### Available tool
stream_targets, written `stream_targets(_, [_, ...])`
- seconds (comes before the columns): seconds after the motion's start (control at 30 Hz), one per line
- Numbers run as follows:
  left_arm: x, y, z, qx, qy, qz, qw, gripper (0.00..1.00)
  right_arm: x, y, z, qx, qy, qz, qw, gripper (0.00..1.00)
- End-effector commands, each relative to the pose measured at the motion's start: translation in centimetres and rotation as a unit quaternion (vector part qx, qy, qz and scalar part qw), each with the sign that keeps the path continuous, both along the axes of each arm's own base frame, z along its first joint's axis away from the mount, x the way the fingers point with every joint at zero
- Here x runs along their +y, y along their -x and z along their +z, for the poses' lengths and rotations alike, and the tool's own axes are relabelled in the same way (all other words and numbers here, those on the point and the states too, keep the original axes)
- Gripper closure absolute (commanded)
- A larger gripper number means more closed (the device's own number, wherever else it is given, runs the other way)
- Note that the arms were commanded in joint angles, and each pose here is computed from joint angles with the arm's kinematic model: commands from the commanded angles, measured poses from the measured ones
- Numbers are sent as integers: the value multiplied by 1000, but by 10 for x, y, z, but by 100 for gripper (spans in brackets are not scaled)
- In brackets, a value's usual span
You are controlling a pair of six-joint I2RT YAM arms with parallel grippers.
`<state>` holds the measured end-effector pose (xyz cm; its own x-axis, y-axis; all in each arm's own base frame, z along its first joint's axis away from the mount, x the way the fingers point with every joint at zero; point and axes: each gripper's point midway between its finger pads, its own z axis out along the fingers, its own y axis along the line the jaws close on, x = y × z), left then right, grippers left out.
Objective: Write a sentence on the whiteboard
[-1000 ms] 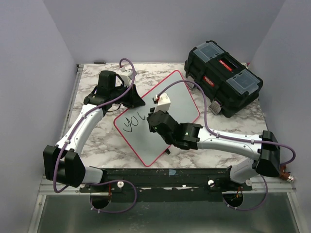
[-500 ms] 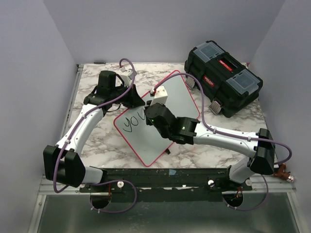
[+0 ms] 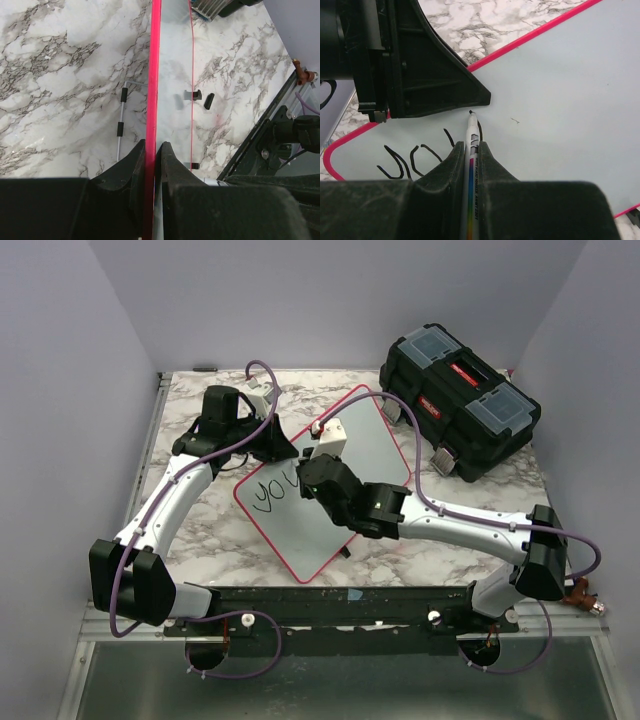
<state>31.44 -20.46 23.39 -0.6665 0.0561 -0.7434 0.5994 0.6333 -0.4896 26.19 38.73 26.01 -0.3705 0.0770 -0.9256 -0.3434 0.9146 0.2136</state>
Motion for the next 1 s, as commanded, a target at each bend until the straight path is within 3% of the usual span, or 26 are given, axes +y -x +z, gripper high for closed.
stream_targets(0.0, [3, 12, -12, -5, -39, -14, 999, 100, -1, 8, -31, 36, 8, 14, 999, 99])
stream_targets(0.7, [3, 14, -9, -10, -36, -14, 999, 100, -31, 25, -58, 72, 10, 3, 997, 100])
stream_targets(0.97, [3, 14, -7, -12, -36, -15, 999, 100, -49, 14, -12, 18, 14, -24, 999, 99])
